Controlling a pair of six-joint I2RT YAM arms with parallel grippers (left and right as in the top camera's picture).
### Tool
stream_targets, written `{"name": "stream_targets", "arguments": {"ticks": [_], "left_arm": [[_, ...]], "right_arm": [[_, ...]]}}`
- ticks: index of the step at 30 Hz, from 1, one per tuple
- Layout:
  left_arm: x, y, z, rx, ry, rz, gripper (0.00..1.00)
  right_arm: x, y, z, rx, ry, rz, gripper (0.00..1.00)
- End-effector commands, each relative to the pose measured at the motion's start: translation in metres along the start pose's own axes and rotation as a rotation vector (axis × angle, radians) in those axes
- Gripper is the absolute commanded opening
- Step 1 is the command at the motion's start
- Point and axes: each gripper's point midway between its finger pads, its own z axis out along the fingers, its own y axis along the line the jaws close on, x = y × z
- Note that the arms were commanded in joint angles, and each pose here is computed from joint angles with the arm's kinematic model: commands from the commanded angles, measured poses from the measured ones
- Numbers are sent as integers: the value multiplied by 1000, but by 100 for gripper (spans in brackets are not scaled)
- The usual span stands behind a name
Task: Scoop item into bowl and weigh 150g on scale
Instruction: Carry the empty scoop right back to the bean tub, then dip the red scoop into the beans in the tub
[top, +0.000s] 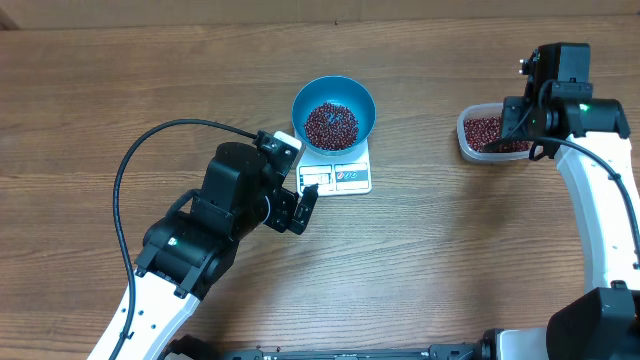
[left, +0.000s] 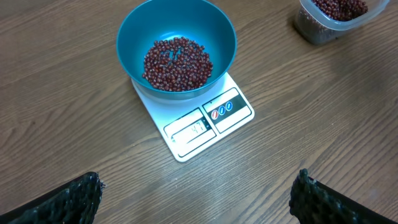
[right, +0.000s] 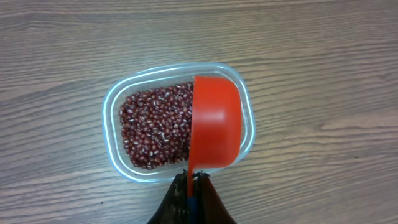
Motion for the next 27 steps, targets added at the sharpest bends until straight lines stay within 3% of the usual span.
{"name": "stream_targets", "arguments": {"ticks": [1, 27], "left_arm": [[1, -1, 2, 11, 4, -13, 99], [1, -1, 2, 11, 4, -13, 100]], "right_arm": [[-1, -7, -4, 33, -7, 0, 4], [31, 7, 86, 31, 166, -128, 4]]}}
